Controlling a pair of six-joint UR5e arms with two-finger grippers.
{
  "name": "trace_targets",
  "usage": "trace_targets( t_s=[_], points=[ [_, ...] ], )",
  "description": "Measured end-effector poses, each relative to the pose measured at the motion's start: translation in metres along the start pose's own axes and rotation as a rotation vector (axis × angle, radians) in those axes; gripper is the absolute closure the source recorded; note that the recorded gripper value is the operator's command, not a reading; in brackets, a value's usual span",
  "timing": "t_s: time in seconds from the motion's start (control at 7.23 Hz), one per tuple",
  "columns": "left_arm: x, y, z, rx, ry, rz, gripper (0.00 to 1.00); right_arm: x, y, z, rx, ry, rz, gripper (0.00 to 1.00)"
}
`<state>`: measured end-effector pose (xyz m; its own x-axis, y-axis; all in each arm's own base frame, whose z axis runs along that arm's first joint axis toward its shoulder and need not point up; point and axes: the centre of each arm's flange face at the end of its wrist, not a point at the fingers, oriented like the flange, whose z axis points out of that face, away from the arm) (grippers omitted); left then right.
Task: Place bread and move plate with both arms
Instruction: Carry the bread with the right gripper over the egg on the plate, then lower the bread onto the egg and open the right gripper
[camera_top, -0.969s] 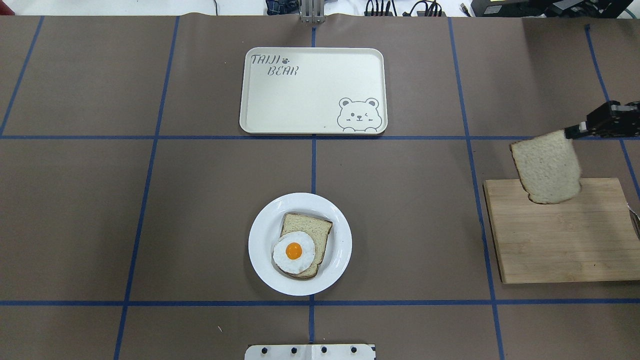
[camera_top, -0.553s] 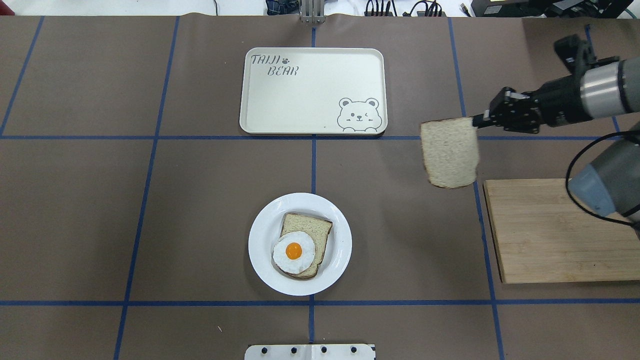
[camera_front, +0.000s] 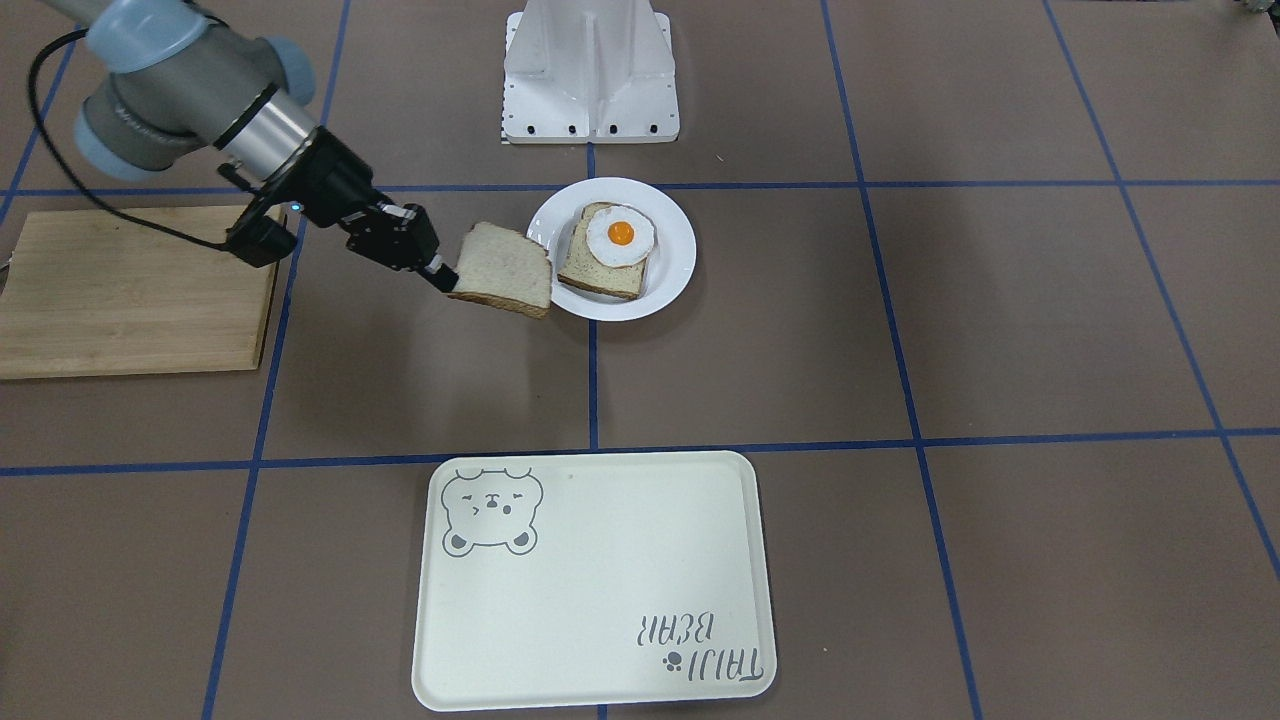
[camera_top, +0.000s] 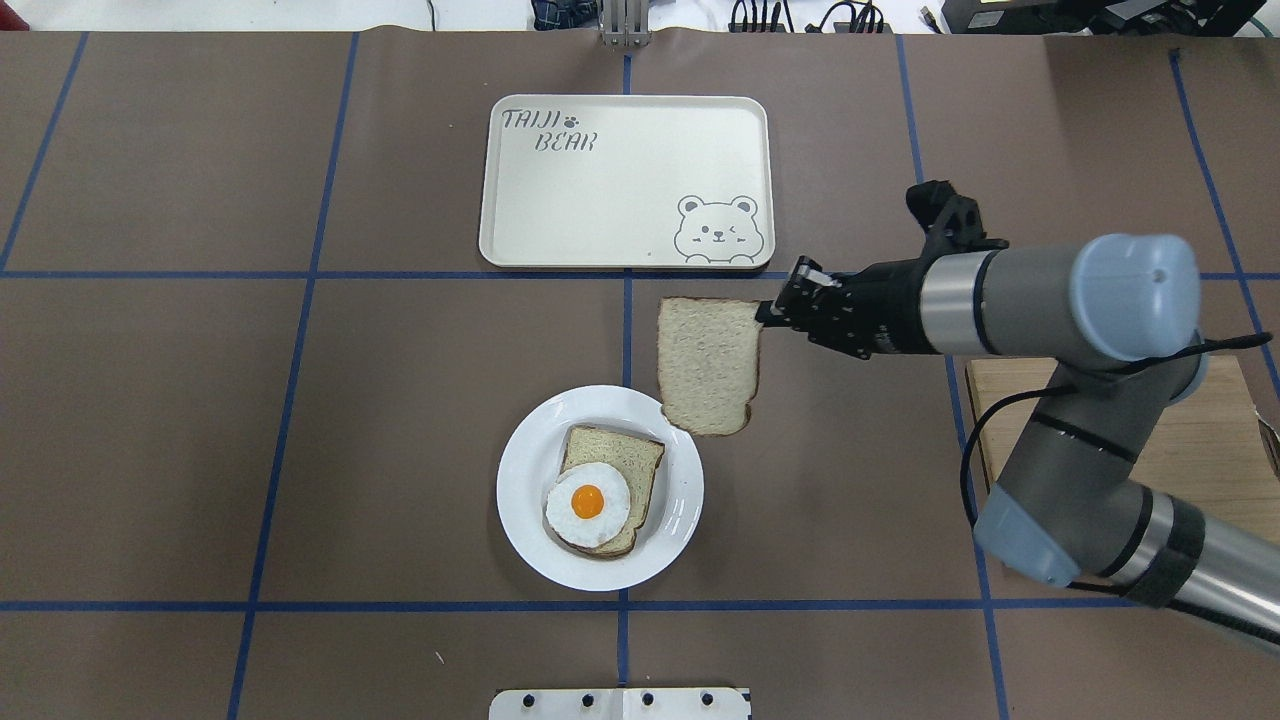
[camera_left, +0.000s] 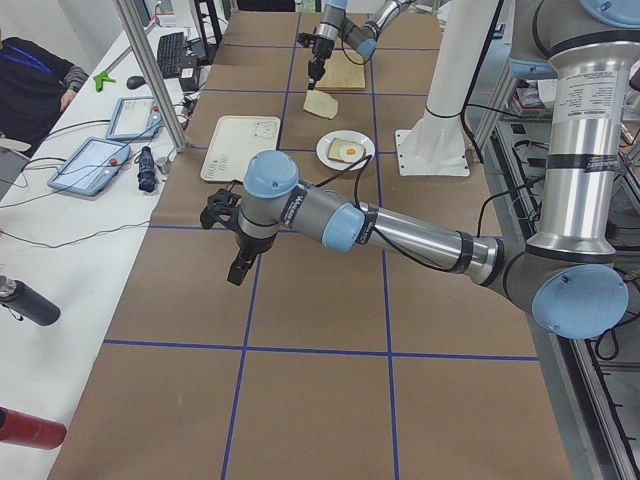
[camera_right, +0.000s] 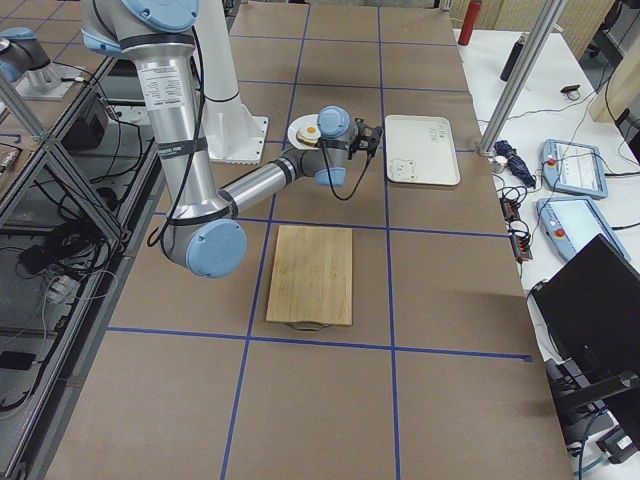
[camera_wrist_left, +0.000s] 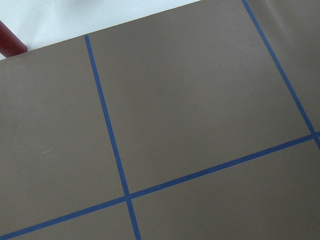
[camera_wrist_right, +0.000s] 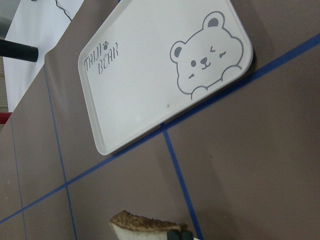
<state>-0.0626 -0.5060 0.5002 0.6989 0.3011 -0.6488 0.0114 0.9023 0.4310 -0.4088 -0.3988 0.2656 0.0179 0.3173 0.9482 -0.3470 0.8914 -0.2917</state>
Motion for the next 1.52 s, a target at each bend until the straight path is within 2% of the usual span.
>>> trace_targets(
  t_s=[0.28, 0.42, 0.97, 1.38, 1.52],
  points=[
    [-0.004, 0.0, 0.005, -0.008, 0.002, -0.006, 0.02, -0.018, 0.079, 0.035, 0.046, 0.038, 0.009, 1.0],
    [-0.005, 0.0, 0.006, -0.01, 0.002, -0.007, 0.02, -0.022, 0.103, 0.05, 0.066, 0.062, 0.003, 1.0],
    [-0.005, 0.0, 0.007, -0.011, 0.002, -0.007, 0.02, 0.007, 0.131, 0.087, 0.084, 0.149, -0.036, 1.0],
    [-0.006, 0.001, 0.007, -0.013, 0.002, -0.008, 0.02, 0.018, 0.131, 0.095, 0.082, 0.177, -0.114, 1.0],
    [-0.006, 0.001, 0.007, -0.013, 0.002, -0.008, 0.02, 0.02, 0.132, 0.097, 0.081, 0.182, -0.13, 0.67]
  ],
)
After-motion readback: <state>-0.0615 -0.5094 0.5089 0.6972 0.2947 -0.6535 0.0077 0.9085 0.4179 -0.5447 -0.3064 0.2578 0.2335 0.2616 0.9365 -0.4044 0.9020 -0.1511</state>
